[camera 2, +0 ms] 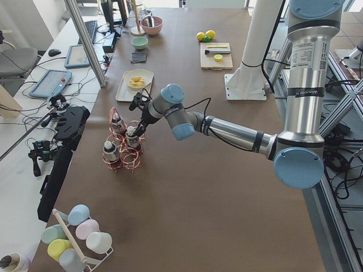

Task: Place tea on tray
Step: 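Reach the left gripper to the tea bottle in the copper rack and grasp it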

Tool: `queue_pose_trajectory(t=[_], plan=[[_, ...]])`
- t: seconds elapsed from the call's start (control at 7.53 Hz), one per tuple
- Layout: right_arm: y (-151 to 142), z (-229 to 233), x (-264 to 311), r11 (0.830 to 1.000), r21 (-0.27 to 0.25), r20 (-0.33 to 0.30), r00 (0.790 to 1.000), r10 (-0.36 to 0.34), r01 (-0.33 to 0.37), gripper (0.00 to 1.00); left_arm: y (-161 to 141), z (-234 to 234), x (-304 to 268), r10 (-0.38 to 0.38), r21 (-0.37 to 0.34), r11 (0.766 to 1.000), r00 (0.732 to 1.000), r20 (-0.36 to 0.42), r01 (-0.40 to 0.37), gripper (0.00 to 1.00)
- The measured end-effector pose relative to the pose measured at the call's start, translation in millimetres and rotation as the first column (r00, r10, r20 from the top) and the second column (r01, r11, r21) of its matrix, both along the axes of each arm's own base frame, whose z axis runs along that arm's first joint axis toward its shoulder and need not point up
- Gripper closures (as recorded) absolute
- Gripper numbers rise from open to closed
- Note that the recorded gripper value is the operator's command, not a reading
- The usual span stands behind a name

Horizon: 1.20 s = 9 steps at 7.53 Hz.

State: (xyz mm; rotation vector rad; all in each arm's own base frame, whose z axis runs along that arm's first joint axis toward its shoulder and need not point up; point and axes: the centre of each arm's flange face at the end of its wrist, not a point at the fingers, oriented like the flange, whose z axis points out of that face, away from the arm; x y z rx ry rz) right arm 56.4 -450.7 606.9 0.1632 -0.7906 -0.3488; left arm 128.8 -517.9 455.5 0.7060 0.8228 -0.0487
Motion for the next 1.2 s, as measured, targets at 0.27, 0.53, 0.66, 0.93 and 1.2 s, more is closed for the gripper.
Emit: queue_pose_trajectory(t=[0.27,0.53,0.66,0.93,1.2], plan=[[0,0,-1,1.0,-0.001,0.0,1.0,-0.001,0.001,0.0,-15,2,11,-0.005,0.001,1.0,1.0,0.009,0.005,0.12],[0,-1,-1,1.0,0.0,-0.001,1.0,-0.001,0.001,0.0,-28,0,18,-0.005,0.004,1.0,1.0,0.011,0.005,0.12],[0,-1,-1,1.0,0.002,-0.001,1.0,-0.001,0.001,0.0,-32,5,20,0.003,0.006,1.0,1.0,0.024,-0.003,0.17],[0,-2,-1,1.0,0.005,0.0,1.0,-0.002,0.002,0.0,-34,12,21,0.025,0.021,0.999,0.998,0.053,-0.026,0.4],[0,-3,-1,1.0,0.006,0.0,1.0,-0.002,0.002,0.0,-34,12,22,0.025,0.021,0.999,0.998,0.052,-0.026,0.6]])
